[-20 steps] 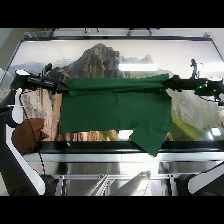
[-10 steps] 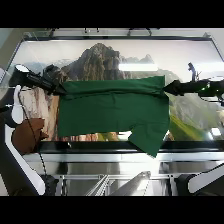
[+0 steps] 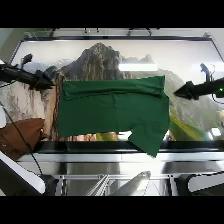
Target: Fold the shirts.
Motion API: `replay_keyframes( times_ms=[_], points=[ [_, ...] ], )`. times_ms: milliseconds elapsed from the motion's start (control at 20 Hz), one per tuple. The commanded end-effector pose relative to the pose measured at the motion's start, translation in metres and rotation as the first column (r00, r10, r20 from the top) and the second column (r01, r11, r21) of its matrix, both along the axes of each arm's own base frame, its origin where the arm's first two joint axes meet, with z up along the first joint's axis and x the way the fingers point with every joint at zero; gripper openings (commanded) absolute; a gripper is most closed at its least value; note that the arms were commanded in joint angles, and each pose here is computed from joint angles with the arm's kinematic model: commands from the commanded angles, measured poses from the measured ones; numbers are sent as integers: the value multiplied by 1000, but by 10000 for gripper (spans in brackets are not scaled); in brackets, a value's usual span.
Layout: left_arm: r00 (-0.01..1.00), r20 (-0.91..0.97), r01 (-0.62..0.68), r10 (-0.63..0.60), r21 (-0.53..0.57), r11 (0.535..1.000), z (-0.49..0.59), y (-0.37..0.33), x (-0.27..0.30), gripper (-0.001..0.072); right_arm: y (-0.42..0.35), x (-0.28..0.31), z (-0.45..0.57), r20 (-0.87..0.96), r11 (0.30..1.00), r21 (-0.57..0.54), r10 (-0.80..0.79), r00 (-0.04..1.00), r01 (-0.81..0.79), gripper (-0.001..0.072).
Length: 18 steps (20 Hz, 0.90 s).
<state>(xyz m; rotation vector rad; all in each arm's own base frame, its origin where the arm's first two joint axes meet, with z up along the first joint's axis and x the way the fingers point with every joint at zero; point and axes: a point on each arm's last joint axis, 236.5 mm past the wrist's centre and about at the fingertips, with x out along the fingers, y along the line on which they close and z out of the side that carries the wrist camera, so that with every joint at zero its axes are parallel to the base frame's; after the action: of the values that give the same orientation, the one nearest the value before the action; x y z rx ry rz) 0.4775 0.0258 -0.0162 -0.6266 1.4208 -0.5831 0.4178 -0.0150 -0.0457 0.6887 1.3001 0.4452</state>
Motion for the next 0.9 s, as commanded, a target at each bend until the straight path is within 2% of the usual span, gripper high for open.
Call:
replay_keyframes(
  times_ms=[0,50,100,200,250,400,650,750,850],
  points=[
    [993,-115,-34,30,-39,999,14,9,-42,314,4,-87,-26,-283,998,-49,-52,958,39,238],
    [991,-124,-54,49,-44,998,13,7,-52,314,13,-110,-33,-337,997,-45,-78,938,66,240],
    [990,-129,-66,60,-45,997,10,4,-63,314,19,-129,-40,-370,994,-61,-109,923,93,285],
    [982,-163,-90,91,15,996,-5,4,-92,316,24,-155,-53,-396,986,-100,-161,904,131,515],
    [976,-188,-100,111,64,993,-17,5,-109,316,29,-162,-60,-397,982,-104,-184,899,155,528],
    [954,-261,-117,149,134,984,-49,-3,-156,317,57,-177,-80,-399,985,-63,-173,900,162,524],
    [917,-348,-149,194,152,977,-96,-27,-202,317,112,-173,-95,-351,994,-2,-101,931,107,512],
    [921,-329,-153,209,187,970,-111,-31,-202,317,130,-172,-94,-331,997,13,-61,942,70,404],
    [934,-292,-143,205,218,965,-120,-36,-192,317,140,-172,-91,-315,999,29,-32,949,43,401]
  ],
)
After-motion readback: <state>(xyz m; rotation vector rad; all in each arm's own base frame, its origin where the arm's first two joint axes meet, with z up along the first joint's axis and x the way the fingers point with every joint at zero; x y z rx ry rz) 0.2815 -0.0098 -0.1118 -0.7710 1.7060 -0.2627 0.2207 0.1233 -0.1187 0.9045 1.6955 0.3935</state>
